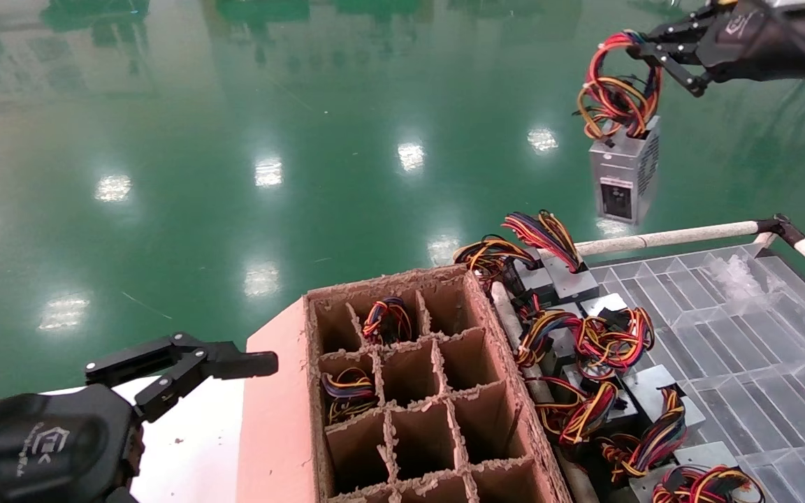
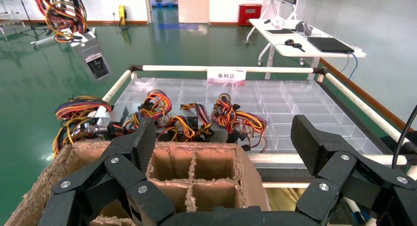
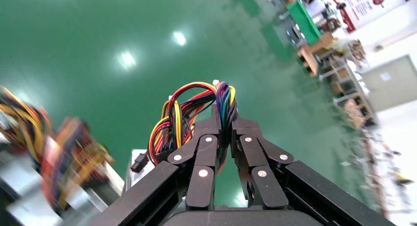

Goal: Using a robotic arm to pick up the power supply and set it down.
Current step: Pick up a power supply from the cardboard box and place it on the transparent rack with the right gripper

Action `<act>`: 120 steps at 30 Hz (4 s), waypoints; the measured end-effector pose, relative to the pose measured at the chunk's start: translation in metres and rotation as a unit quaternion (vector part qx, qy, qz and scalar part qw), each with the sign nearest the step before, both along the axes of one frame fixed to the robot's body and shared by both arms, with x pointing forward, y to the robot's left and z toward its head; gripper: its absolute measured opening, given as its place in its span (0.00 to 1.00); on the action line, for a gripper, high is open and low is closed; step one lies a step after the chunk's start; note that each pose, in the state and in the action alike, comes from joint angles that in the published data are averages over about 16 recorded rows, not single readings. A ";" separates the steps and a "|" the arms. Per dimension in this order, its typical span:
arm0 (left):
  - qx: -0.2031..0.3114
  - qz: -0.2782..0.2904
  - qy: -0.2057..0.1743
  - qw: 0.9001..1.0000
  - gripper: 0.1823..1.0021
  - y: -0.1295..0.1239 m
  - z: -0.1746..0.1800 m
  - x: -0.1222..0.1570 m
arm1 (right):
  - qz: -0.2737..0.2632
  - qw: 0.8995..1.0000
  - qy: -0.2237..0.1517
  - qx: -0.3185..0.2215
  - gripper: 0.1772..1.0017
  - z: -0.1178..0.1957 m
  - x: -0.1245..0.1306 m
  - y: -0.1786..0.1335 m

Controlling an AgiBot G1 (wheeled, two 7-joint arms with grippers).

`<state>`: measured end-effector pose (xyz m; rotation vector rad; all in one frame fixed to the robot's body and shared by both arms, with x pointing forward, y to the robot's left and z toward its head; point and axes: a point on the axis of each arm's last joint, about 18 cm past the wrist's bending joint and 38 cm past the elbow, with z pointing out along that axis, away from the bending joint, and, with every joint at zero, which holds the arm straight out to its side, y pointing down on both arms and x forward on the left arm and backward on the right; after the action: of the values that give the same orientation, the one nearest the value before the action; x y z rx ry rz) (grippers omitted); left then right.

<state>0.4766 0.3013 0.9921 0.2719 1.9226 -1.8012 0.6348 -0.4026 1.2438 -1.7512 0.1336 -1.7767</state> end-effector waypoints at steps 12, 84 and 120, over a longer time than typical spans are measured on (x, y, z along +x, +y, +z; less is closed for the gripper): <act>0.000 0.000 0.000 1.000 1.00 0.000 0.000 0.000 | -0.082 0.992 0.004 -0.092 0.04 -0.016 0.032 -0.002; 0.000 0.000 0.000 1.000 1.00 0.000 0.000 0.000 | -0.190 0.971 0.082 -0.122 0.03 -0.128 0.071 -0.068; 0.000 0.000 0.000 1.000 1.00 0.000 0.000 0.000 | -0.172 0.973 0.079 -0.135 0.03 -0.142 0.100 -0.020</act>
<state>0.4766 0.3013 0.9921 0.2716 1.9224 -1.8012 0.7348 -0.4228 1.1020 -2.1713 0.2889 -1.9687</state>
